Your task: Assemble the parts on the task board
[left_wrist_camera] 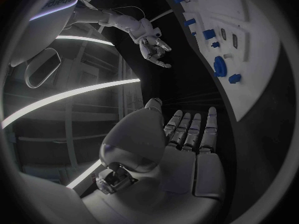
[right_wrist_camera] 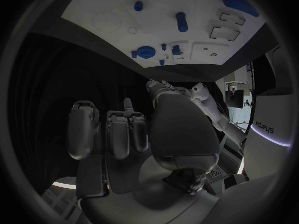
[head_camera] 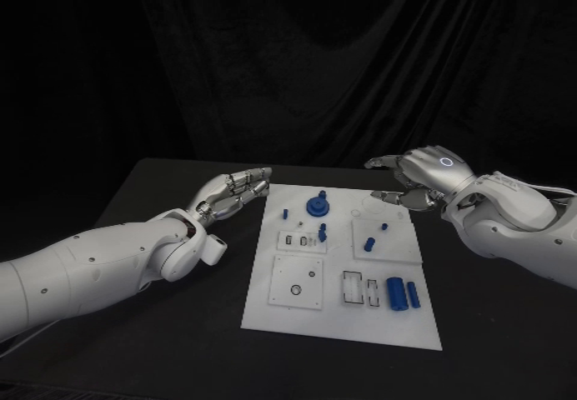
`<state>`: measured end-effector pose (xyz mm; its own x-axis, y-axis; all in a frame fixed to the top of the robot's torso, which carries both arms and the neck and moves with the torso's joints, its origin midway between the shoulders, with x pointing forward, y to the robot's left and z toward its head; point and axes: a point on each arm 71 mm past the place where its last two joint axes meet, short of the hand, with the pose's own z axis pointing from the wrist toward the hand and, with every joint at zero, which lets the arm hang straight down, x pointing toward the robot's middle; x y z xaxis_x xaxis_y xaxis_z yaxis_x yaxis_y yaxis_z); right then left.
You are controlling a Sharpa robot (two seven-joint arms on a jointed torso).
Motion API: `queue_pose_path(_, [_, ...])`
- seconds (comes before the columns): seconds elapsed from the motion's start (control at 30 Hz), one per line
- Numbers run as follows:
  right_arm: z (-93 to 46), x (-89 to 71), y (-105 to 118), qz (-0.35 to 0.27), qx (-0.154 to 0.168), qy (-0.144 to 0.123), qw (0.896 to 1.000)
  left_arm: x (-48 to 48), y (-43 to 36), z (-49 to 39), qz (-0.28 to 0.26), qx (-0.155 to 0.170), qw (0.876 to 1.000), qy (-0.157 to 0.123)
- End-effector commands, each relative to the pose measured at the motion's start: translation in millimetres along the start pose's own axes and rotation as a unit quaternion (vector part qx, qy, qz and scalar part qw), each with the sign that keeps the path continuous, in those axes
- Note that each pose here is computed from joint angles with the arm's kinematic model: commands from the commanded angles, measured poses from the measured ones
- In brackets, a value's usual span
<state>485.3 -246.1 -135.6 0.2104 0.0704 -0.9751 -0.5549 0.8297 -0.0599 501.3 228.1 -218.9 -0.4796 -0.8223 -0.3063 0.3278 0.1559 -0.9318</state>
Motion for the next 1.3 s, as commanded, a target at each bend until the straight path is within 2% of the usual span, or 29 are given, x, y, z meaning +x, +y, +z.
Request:
queue_pose_path(0.03, [-2.5, 1.2, -5, 0.017, 0.017, -0.006, 1.0, 5.0, -2.6, 5.9, 0.054, 0.024, 0.998, 0.017])
queue_pose_path(0.27, [-3.5, 9.6, -7, 0.02, 0.029, 0.014, 0.999, 17.2, -4.0, 14.3, 0.16, 0.016, 0.986, 0.038])
queue_pose_path(0.37, [-4.0, 12.3, -7, 0.022, 0.031, 0.019, 0.999, 24.9, -10.3, 20.2, 0.225, 0.014, 0.972, 0.062])
queue_pose_path(0.47, [-5.9, 14.1, -7, 0.023, 0.034, 0.023, 0.999, 32.8, -16.3, 27.4, 0.281, -0.001, 0.956, 0.087])
queue_pose_path(0.53, [-7.2, 14.9, -8, 0.023, 0.037, 0.025, 0.999, 38.0, -19.5, 32.9, 0.312, -0.021, 0.944, 0.101])
queue_pose_path(0.63, [-8.1, 15.9, -9, 0.023, 0.04, 0.028, 0.999, 45.5, -22.0, 41.6, 0.341, -0.073, 0.929, 0.121])
queue_pose_path(0.73, [-8.1, 16.6, -9, 0.024, 0.043, 0.03, 0.998, 53.2, -22.9, 48.6, 0.357, -0.129, 0.914, 0.141])
queue_pose_path(0.83, [-8.5, 16.7, -8, 0.024, 0.044, 0.031, 0.998, 61.2, -23.9, 54.3, 0.367, -0.165, 0.903, 0.152])
queue_pose_path(0.97, [-9.6, 16.4, -8, 0.025, 0.045, 0.031, 0.998, 73.0, -26.2, 61.6, 0.381, -0.197, 0.89, 0.154])
queue_pose_path(1.13, [-10.4, 15.9, -8, 0.026, 0.047, 0.03, 0.998, 86.4, -27.1, 67.9, 0.421, -0.233, 0.862, 0.163])
queue_pose_path(1.3, [-9.6, 15.9, -7, 0.026, 0.048, 0.029, 0.998, 91.6, -25.9, 71.6, 0.447, -0.271, 0.837, 0.161])
